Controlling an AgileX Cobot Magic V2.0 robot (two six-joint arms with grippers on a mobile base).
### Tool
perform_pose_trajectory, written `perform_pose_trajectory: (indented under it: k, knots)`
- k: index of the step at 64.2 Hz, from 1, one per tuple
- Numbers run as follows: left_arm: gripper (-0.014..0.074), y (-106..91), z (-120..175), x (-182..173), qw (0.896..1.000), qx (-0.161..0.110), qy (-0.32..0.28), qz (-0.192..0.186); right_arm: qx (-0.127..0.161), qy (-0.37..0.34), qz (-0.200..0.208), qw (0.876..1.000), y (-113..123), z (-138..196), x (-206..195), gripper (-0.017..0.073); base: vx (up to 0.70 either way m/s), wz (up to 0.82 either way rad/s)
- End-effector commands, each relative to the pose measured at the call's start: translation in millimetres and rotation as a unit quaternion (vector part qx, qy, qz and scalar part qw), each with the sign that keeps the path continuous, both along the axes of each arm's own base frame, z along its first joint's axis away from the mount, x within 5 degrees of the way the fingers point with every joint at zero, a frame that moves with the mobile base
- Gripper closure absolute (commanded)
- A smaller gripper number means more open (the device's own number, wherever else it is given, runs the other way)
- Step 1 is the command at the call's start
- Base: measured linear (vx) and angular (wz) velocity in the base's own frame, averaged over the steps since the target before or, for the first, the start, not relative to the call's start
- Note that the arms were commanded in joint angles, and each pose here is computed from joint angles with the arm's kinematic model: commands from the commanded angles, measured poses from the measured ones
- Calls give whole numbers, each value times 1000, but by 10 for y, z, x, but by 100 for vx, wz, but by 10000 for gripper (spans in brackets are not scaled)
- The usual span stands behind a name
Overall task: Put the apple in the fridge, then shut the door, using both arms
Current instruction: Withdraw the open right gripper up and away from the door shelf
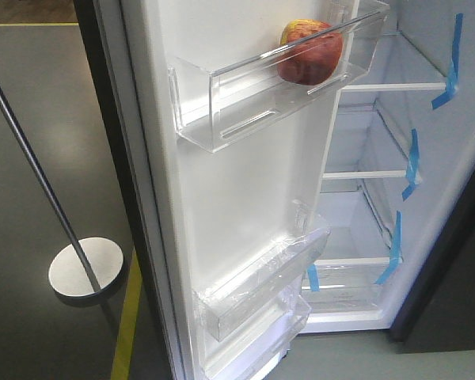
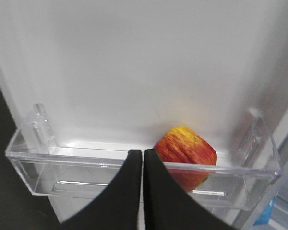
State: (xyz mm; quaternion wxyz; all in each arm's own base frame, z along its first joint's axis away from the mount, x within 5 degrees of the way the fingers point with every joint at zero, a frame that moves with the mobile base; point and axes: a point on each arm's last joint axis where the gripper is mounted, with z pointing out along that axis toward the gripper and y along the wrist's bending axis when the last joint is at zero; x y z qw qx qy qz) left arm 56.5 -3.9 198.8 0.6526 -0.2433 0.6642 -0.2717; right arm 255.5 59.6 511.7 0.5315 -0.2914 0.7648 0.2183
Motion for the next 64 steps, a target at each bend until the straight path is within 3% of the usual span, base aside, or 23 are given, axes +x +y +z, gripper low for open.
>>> perform_pose_trajectory:
  k: [1, 16, 23, 34, 38, 44, 54, 64]
  knots:
    - [600, 28, 152, -27, 996, -68, -50, 10, 32, -25, -37, 999, -37, -33, -96, 564, 0, 0]
    - [600, 21, 149, -27, 984, -171, -45, 2, 56, -12, -43, 997, -35, -565, -660, 564, 0, 0]
    - [600, 19, 154, -27, 971, -235, -43, -3, 61, 14, -33, 997, -17, -870, -1029, 564, 0, 0]
    - [600, -26, 152, -31, 952, -303, -24, -28, 71, -15, -52, 996, -42, -1278, -1648, 564, 0, 0]
    - [600, -62, 197, -44, 952, -303, -18, -47, 76, -36, -59, 995, -52, -1406, -1847, 564, 0, 0]
    - [600, -112, 353, -88, 958, -276, -25, -77, 78, -51, -60, 994, -55, -1589, -2039, 564, 0, 0]
    - [600, -102, 805, -219, 966, -225, -98, -85, 80, -77, -59, 992, -56, -1709, -2225, 564, 0, 0]
    - [600, -142, 1158, -237, 969, -195, -107, -106, 85, -91, -64, 990, -64, -1692, -2255, 564, 0, 0]
